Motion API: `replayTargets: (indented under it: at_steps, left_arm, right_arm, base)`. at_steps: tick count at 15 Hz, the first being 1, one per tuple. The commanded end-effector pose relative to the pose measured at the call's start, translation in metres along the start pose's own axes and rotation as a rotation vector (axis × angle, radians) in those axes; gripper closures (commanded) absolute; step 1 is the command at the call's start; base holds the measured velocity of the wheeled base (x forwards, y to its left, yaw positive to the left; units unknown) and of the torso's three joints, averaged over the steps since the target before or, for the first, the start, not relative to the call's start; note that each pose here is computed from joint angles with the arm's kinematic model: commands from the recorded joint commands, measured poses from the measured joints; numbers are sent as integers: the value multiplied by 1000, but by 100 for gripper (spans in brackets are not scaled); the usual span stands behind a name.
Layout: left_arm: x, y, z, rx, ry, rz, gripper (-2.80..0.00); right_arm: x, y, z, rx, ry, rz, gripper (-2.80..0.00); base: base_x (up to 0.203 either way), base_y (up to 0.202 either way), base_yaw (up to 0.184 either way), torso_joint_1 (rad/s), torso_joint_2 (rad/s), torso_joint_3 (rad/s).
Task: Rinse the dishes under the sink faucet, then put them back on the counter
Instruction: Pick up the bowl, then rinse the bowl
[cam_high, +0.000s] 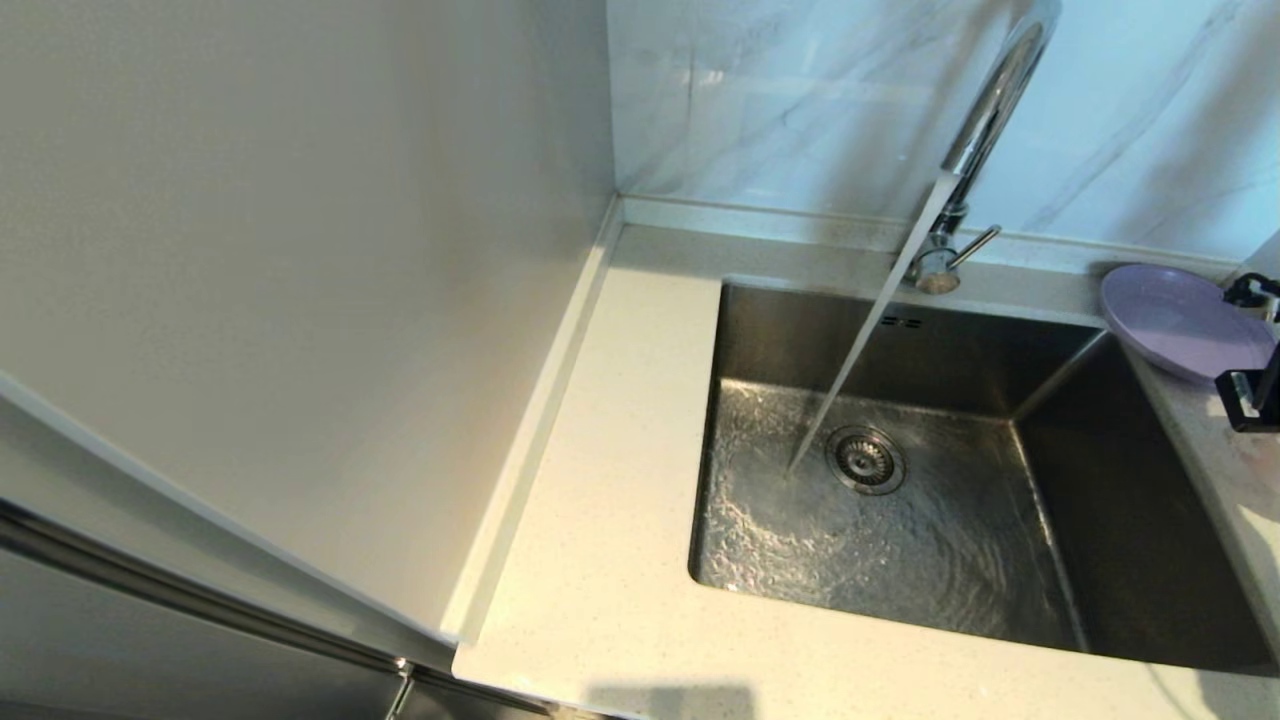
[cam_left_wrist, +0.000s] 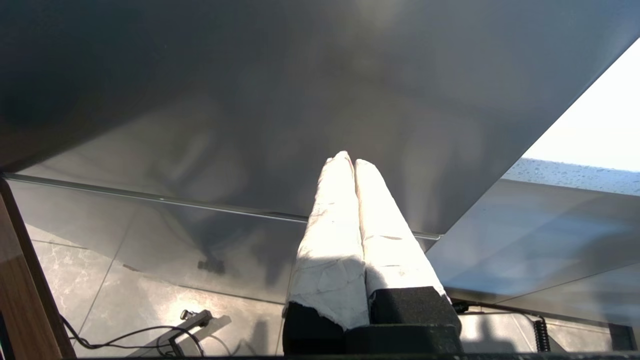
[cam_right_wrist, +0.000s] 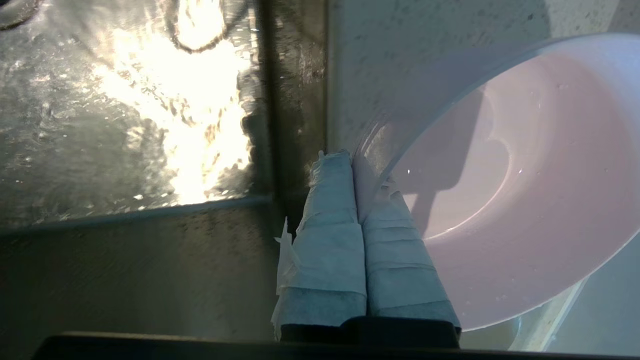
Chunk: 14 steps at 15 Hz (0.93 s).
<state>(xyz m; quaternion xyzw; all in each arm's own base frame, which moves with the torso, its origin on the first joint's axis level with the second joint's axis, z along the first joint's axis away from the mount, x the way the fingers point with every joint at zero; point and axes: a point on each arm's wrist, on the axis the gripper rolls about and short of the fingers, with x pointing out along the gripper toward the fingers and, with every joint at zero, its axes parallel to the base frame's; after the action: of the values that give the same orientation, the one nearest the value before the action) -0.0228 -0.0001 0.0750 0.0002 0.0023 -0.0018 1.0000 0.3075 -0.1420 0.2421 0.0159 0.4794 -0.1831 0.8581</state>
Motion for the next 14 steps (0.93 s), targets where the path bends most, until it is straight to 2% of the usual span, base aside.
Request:
replayTargets:
  at_steps: [1,2,3,4,6,11,14]
  left_arm:
    - [0,0,0,0,0,1,0]
    - [0,0,0,0,0,1,0]
    - [0,0,0,0,0,1,0]
    - [0,0,0,0,0,1,0]
    - [0,0,0,0,0,1,0]
    - [0,0,0,0,0,-1,0]
    - [0,0,0,0,0,1,0]
  right_arm:
    - [-50,1,-21,-5,-80,59,0]
    - [-66,4,-31,-37,-108,118,0]
    - [-80,8,-43,-111,-141,202,0]
    - [-89,14,-54,-214,-167,324,0]
    - [-110,39,-80,-500,-181,552,0]
    - [-152,110,-113,-915,-231,889,0]
    - [-165,145,-129,-1098,-212,1026,0]
  base:
    - [0,0,0,0,0,0]
    - [0,0,0,0,0,0]
    - [0,0,0,0,0,0]
    - [0,0,0,0,0,0]
    - [0,0,0,0,0,0]
    - [0,0,0,0,0,0]
    - [0,0,0,0,0,0]
